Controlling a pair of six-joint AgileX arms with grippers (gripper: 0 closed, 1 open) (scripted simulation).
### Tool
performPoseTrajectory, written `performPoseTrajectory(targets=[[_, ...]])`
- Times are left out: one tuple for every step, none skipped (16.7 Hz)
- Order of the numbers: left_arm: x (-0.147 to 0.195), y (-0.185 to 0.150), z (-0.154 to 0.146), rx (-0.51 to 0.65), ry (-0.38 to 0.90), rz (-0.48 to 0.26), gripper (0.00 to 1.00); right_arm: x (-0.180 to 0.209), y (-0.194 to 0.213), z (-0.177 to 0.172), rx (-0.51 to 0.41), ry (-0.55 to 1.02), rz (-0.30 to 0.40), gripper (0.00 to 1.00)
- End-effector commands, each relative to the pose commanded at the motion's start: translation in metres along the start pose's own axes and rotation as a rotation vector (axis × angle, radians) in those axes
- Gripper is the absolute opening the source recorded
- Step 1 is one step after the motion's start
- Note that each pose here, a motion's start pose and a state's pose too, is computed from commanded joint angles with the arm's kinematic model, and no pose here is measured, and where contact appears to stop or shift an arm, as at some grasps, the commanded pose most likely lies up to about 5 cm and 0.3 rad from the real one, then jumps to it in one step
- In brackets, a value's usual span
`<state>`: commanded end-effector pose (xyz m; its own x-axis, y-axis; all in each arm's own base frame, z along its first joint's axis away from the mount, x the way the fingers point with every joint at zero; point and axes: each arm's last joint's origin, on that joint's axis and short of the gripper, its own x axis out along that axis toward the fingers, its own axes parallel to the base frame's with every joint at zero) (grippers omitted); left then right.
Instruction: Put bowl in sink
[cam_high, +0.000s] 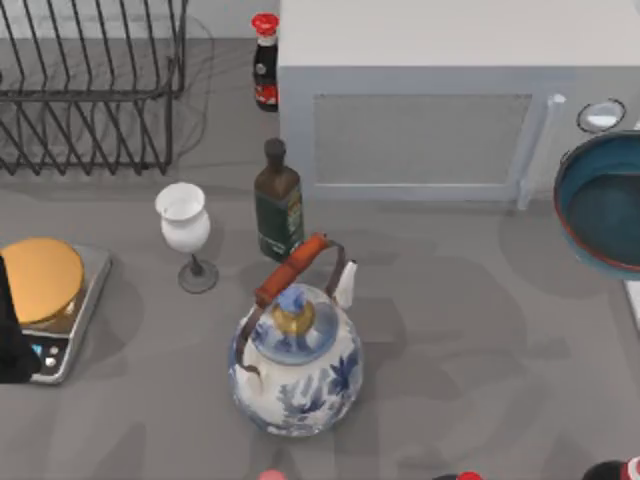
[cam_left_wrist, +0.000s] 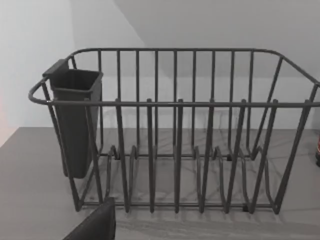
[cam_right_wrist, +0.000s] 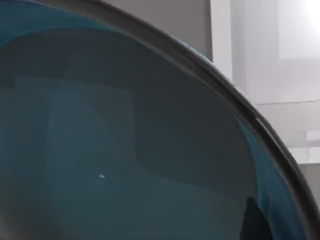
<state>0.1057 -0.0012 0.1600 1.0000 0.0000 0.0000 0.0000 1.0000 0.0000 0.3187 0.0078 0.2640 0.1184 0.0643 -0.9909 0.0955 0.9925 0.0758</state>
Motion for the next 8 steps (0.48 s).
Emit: performPoseTrajectory(targets=[[0.0, 0.0, 0.0, 0.0, 0.0, 0.0, 1.0, 0.005, -0.015, 0.003, 0.026, -0.042, 0.016, 0.0], [0.0, 0.0, 0.0, 0.0, 0.0, 0.0, 1.0, 0.01, -0.031, 0.005, 0.053, -0.092, 0.031, 0.0], [0.0, 0.0, 0.0, 0.0, 0.0, 0.0, 1.0, 0.016, -0.048, 0.007, 0.078, -0.148, 0.045, 0.0], [0.0, 0.0, 0.0, 0.0, 0.0, 0.0, 1.0, 0.023, -0.064, 0.009, 0.101, -0.212, 0.056, 0.0], [0.0, 0.0, 0.0, 0.0, 0.0, 0.0, 1.0, 0.03, -0.08, 0.01, 0.12, -0.283, 0.064, 0.0], [0.0, 0.0, 0.0, 0.0, 0.0, 0.0, 1.0, 0.036, -0.096, 0.011, 0.135, -0.36, 0.068, 0.0], [0.0, 0.0, 0.0, 0.0, 0.0, 0.0, 1.0, 0.042, -0.11, 0.011, 0.145, -0.441, 0.069, 0.0], [0.0, 0.0, 0.0, 0.0, 0.0, 0.0, 1.0, 0.048, -0.124, 0.009, 0.15, -0.525, 0.066, 0.0]])
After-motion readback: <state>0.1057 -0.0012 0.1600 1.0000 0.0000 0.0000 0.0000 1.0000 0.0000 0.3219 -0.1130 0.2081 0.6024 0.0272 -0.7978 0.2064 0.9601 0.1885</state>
